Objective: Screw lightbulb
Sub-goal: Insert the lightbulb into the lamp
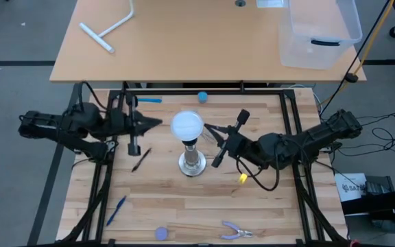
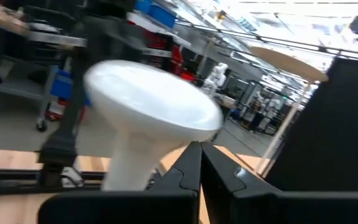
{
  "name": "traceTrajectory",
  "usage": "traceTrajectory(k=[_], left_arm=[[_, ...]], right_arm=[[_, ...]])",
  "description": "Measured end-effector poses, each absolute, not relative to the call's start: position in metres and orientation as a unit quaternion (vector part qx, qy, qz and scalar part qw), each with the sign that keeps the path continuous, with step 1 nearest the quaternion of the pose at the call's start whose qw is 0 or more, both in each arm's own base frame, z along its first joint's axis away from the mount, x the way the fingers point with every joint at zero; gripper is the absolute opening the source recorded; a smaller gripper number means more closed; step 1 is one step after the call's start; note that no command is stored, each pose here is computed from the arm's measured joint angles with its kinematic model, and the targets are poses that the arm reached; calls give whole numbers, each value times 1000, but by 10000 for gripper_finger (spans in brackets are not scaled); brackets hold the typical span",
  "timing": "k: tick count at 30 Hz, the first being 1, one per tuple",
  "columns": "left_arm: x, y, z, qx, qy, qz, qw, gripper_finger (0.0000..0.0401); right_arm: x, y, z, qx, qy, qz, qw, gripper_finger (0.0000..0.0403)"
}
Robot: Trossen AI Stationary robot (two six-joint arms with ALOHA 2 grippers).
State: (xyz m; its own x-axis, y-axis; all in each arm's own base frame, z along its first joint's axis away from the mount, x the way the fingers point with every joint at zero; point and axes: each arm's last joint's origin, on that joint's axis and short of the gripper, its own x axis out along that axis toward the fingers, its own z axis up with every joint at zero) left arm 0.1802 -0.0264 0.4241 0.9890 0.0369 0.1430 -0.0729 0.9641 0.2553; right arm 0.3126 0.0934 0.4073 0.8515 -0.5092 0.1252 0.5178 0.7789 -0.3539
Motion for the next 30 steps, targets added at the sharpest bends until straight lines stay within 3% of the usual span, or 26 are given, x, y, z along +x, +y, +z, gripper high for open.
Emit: traceTrajectory(k=[9,30], left_arm=[[194,-40,415,139,-47,-4,989,0],[204,-30,411,135,-35,29,990,0]], right_arm=[[317,76,413,-199,-27,-291,936,0],[315,84,414,-199,-40,-261,944,0]])
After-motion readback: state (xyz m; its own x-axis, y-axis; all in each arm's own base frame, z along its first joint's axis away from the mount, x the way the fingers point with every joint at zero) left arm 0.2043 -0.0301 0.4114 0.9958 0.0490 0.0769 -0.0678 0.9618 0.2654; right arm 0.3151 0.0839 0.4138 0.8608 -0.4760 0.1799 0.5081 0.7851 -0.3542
